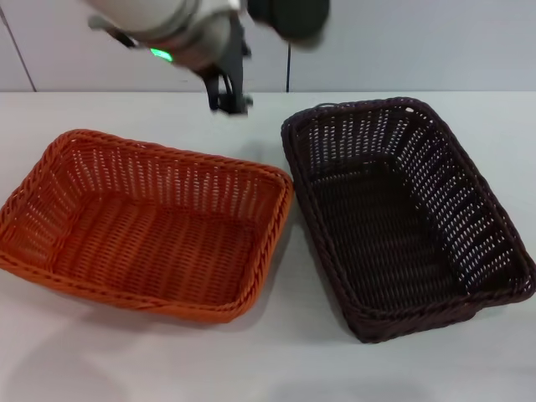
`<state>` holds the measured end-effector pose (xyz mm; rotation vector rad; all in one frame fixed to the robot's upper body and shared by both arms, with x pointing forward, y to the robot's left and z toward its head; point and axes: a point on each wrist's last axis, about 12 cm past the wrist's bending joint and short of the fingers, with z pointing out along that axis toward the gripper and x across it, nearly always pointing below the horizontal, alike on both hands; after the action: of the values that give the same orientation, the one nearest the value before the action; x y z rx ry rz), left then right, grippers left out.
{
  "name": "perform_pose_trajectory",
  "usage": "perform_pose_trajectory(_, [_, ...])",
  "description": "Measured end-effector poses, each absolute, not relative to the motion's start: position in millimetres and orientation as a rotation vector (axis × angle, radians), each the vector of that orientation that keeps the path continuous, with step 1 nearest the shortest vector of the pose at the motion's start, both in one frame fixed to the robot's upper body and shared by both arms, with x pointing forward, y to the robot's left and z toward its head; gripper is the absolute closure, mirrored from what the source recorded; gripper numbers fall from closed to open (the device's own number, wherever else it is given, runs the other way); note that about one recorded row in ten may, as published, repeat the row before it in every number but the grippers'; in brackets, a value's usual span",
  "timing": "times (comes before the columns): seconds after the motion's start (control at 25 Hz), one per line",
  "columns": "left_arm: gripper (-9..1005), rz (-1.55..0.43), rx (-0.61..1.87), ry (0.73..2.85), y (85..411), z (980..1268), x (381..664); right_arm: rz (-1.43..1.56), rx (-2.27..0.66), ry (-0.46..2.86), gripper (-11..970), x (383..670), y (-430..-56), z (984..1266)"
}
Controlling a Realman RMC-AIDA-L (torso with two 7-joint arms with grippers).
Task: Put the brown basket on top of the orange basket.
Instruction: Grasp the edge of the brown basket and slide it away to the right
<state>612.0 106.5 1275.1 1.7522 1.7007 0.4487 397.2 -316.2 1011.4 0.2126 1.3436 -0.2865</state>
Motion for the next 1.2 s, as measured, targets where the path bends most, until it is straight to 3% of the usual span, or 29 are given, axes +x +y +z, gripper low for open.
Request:
perform_pose_trajectory(0.08, [410,0.435,1.549,1.639,124.4,1300.6,605.7,-0.288,0.213,1.345,279,396.7,-316.4,1011.2])
perform_pose_trajectory(0.2, [410,0.435,1.407,1.585,138.5,1316.4,599.5,-0.288,0.213,1.343,279,396.7,-316.4,1011.4])
perform_pose_trajectory(0.28, [410,0.435,1.187,1.533,165.5,1338.9,586.1,-0.288,0.211,1.335,279,397.1,-316.4,1012.4])
perform_pose_trajectory(0.4, [409,0.437,1.069,1.503,181.0,1347.3,579.3,-0.290,0.208,1.333,279,397.9,-316.9,1012.7])
perform_pose_trajectory(0.6, [409,0.470,0.920,1.486,211.7,1341.6,577.9,-0.286,0.200,1.329,281,400.8,-317.0,1013.5])
perform_pose_trajectory(1.2, [385,0.493,0.700,1.371,242.5,1337.2,577.6,-0.276,0.194,1.355,280,406.8,-317.2,1011.3])
